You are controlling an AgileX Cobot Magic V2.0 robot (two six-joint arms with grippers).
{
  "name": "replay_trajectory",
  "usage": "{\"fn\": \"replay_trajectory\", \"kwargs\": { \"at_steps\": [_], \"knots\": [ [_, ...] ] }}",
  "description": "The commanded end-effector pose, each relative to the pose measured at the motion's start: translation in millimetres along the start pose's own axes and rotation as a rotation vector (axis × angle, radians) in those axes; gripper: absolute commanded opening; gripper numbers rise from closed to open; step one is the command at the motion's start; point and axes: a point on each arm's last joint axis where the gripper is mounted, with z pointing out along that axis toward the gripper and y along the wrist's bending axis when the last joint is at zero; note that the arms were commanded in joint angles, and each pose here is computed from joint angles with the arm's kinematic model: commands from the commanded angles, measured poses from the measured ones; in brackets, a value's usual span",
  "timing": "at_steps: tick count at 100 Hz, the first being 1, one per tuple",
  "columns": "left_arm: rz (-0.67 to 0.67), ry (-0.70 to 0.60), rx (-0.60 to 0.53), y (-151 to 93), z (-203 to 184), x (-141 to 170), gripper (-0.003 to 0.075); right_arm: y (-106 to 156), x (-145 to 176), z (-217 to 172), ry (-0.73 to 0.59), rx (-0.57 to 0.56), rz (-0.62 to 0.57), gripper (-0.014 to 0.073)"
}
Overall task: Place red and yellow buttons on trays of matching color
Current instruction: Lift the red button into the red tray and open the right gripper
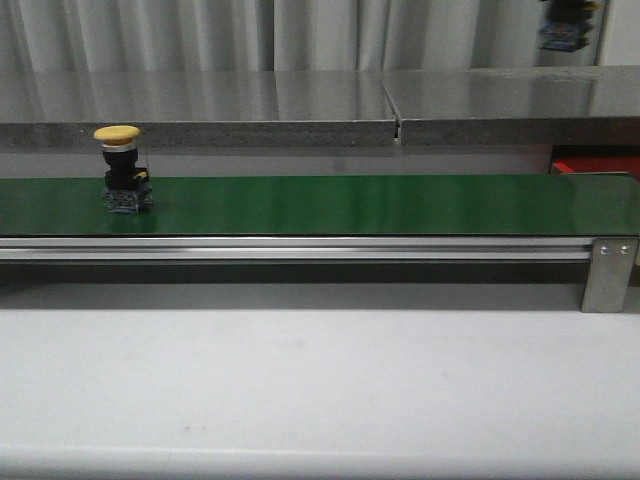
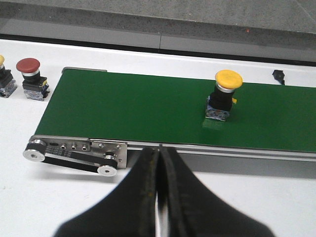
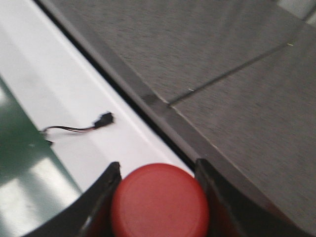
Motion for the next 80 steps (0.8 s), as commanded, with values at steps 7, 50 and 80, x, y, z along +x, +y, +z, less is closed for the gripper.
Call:
{"fn": "replay_trajectory", "kwargs": {
  "at_steps": [7,50,80],
  "knots": [
    [-0.015,-0.087,-0.006,-1,-4,-14,-0.002,-42,-5,-46,-0.054,0.239,0.07,0.0224],
    [-0.015,-0.087,-0.006,-1,-4,-14,-0.002,-90,58,-35,-0.04,0.403,0.292,0.0224],
    [-0.015,-0.087,-0.006,-1,-4,-14,-0.002,-109,86,0,-0.099,0.373,0.407,0.0224]
  ]
}}
